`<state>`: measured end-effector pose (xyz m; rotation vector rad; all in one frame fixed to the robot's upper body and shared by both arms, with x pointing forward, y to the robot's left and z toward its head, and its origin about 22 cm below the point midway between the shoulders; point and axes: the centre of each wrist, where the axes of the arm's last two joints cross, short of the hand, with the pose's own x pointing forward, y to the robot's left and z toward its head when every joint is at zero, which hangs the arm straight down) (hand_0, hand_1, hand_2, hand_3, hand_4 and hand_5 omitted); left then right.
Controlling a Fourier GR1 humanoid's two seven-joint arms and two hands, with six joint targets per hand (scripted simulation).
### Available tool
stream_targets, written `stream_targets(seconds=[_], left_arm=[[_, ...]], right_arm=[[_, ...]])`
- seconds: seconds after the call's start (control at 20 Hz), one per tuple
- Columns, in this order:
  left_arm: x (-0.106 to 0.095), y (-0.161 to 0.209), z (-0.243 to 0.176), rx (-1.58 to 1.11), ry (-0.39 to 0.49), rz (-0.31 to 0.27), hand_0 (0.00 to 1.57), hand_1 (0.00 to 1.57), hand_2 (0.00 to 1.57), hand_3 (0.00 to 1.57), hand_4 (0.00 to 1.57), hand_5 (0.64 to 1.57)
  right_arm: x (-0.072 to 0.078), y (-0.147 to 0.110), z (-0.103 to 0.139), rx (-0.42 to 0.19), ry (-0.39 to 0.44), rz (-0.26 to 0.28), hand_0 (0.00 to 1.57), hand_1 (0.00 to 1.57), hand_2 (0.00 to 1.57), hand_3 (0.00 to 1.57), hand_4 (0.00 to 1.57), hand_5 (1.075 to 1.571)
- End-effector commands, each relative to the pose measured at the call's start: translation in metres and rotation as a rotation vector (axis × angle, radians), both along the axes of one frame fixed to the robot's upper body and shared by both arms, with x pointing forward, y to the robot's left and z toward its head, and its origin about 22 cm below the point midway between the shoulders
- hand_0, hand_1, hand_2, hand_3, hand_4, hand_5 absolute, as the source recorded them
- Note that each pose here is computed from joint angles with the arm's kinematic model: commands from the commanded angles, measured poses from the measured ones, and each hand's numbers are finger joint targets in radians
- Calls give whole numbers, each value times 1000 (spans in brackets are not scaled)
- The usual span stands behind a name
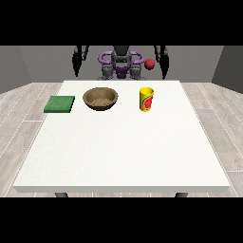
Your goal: Pick the cup and pour the ball into the bowl, then pick the bowl and place it on the pad
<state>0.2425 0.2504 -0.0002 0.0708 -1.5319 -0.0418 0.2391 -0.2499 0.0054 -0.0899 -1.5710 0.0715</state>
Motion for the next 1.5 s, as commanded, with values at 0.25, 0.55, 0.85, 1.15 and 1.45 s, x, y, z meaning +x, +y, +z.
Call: stream_targets(seconds=[0.25, 0.55, 0.85, 1.15, 1.45], left_arm=[[5, 6, 39, 45, -53, -23, 0, 0, 0, 0, 0, 1535], [8, -27, 80, -317, 10, -101, 0, 0, 0, 0, 0, 1541], [-6, -15, 85, -299, 3, -134, 0, 0, 0, 0, 0, 1535], [37, -24, 125, -238, -302, -164, 0, 0, 0, 0, 0, 1512], [72, 0, 165, -121, -510, -90, 0, 0, 0, 0, 0, 1483]], right_arm=[[2, -11, 33, -57, -14, 10, 0, 0, 0, 305, 1058, 1571], [7, 90, 78, 184, 69, 103, 0, 0, 0, 0, 783, 1571], [-16, 155, 97, 195, 95, 105, 0, 0, 0, 0, 512, 1571], [37, 144, 156, 66, -231, 157, 0, 0, 0, 0, 0, 1570], [35, 144, 153, 104, -375, 198, 0, 0, 0, 0, 0, 1568]])
